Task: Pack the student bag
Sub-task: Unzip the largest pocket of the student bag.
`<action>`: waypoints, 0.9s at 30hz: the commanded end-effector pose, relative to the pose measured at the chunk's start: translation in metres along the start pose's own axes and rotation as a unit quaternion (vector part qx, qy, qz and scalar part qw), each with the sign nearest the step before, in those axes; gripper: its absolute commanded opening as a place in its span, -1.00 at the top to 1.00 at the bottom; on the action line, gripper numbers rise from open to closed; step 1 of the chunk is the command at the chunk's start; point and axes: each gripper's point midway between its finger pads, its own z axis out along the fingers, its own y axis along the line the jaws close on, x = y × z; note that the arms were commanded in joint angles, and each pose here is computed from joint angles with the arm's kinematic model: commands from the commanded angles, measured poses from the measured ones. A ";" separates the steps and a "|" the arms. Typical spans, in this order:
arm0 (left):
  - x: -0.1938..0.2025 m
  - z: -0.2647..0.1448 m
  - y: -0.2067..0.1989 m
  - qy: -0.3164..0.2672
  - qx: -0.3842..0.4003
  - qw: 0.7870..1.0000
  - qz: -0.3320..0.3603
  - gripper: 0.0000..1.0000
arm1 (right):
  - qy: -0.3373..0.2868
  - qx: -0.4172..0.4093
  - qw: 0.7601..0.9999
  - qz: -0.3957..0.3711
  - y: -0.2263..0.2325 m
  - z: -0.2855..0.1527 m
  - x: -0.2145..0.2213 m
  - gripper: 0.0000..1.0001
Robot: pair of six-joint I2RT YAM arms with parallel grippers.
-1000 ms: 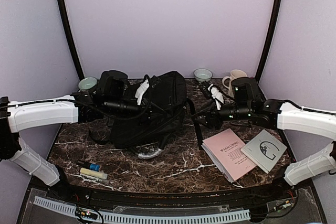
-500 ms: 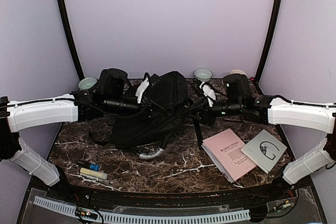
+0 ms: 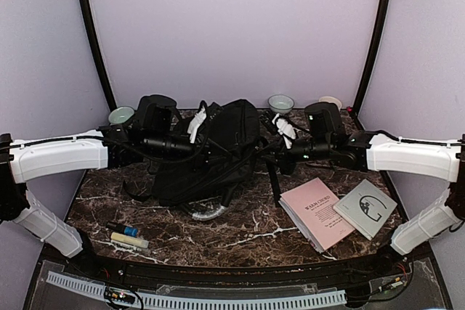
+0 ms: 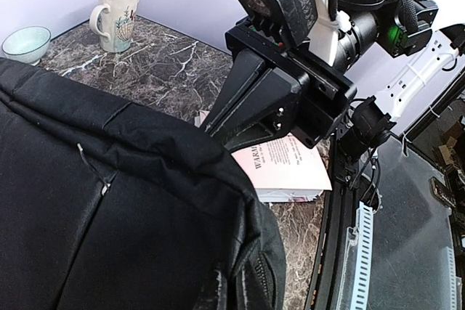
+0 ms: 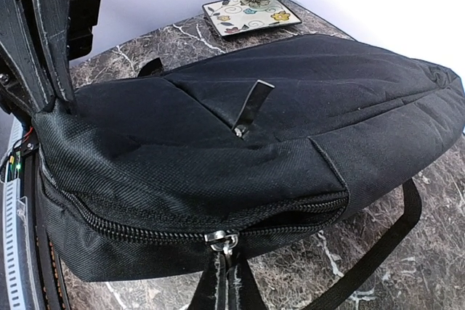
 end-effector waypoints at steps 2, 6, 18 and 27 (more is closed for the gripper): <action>-0.034 -0.012 -0.010 -0.043 0.004 0.999 0.008 1.00 | -0.010 0.001 1.000 -0.028 0.006 -0.005 -0.017 1.00; -0.035 -0.007 0.010 -0.030 -0.051 0.998 -0.021 1.00 | 0.024 -0.004 0.999 -0.025 0.011 -0.011 -0.015 1.00; -0.027 0.022 0.048 0.023 -0.123 0.988 -0.086 1.00 | 0.093 -0.028 0.995 -0.020 0.052 -0.022 -0.002 1.00; -0.042 0.043 0.050 0.029 -0.106 0.987 -0.117 1.00 | 0.102 -0.027 0.994 -0.010 0.067 -0.006 0.001 1.00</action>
